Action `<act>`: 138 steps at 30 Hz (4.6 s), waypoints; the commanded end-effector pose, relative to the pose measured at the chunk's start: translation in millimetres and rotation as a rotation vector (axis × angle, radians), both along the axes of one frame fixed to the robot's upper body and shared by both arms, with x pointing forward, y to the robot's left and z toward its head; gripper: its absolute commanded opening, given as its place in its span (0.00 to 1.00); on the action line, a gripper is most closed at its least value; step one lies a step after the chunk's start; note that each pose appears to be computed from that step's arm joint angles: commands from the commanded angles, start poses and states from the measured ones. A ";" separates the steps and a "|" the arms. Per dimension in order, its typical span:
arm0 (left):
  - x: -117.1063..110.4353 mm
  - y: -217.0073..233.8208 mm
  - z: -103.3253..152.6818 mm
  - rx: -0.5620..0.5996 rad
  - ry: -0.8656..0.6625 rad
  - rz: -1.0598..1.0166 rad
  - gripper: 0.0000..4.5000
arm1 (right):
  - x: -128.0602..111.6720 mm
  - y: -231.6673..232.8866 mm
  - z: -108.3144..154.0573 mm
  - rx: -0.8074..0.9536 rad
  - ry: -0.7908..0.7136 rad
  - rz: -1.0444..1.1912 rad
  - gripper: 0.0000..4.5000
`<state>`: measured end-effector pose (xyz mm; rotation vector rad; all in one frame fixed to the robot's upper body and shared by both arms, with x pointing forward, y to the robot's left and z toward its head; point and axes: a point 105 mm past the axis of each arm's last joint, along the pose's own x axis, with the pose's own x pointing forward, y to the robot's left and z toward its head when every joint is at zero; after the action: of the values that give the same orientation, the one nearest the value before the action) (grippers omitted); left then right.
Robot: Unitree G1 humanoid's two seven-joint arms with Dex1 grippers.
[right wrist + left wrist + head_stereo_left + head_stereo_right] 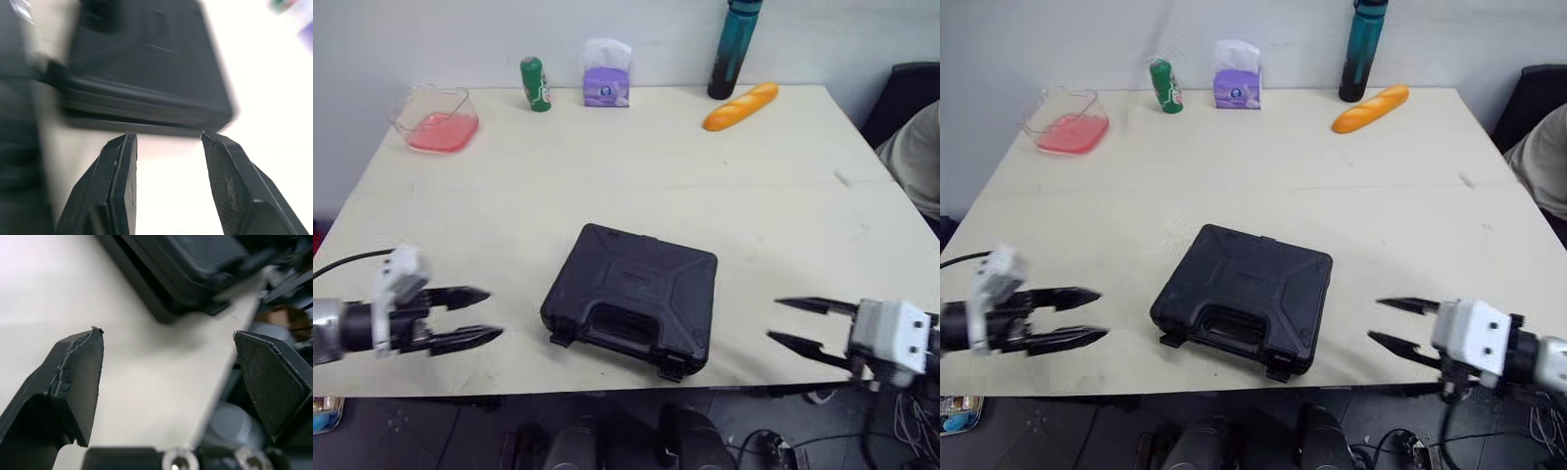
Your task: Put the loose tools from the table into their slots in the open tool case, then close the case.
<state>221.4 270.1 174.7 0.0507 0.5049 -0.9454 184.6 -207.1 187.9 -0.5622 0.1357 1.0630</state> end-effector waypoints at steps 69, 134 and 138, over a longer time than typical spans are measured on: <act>104.7 -251.7 50.2 -0.077 -0.328 -0.783 0.01 | 70.9 -37.7 -48.8 0.017 0.215 -0.381 0.00; 80.5 -288.7 22.5 0.038 -0.315 -1.023 0.01 | 26.9 -2.9 -29.5 0.077 0.345 -0.236 0.00; 47.2 -275.3 2.3 0.123 -0.246 -1.119 0.01 | 5.2 11.6 -52.8 0.038 0.446 -0.190 0.00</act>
<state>288.1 0.8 180.0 0.5683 0.2739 -1.8843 196.0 -205.3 134.1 -0.2464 0.5523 0.9457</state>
